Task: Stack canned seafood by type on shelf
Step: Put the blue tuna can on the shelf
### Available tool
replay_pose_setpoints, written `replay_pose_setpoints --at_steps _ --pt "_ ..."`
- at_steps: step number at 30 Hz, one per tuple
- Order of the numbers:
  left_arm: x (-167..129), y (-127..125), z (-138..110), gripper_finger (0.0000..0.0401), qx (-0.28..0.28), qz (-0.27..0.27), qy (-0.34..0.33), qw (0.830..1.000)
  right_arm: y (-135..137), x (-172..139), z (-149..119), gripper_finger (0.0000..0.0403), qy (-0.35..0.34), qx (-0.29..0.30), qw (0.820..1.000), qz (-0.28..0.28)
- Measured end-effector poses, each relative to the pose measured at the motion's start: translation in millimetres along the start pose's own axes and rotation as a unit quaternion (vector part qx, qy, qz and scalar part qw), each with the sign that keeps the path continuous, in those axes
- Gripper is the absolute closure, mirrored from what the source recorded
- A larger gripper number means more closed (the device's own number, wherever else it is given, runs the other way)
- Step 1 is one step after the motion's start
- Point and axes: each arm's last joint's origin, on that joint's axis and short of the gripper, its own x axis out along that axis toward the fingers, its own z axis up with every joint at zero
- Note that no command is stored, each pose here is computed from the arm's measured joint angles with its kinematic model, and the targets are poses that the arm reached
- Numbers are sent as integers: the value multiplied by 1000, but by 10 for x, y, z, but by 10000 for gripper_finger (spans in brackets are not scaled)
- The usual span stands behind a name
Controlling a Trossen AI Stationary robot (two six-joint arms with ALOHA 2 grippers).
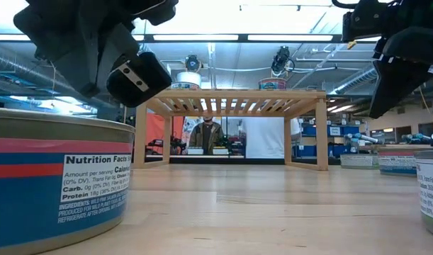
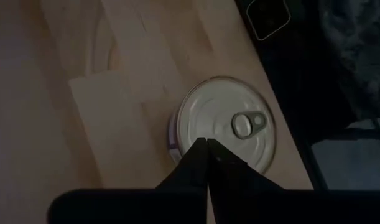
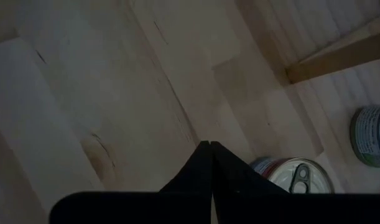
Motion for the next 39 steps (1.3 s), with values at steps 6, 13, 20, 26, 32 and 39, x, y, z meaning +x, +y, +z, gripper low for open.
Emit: replay_pose_setpoints --at_steps 6,13,20,26,32,39 --pt "112 28 -29 400 19 -2 10 1000 72 -1 48 396 -25 2 999 33" --pt "171 69 -70 400 31 18 25 999 199 -23 137 396 -72 -33 993 91" --pt "158 127 -56 401 32 77 17 996 213 -28 146 396 -77 -38 992 97" --pt "135 261 -86 401 17 138 27 990 213 -28 146 396 -76 -38 992 97" --pt "97 367 -64 401 15 161 21 987 213 -28 146 396 -76 -38 992 97" --pt "79 409 -50 400 15 173 16 985 212 -28 145 396 -76 -40 992 97"
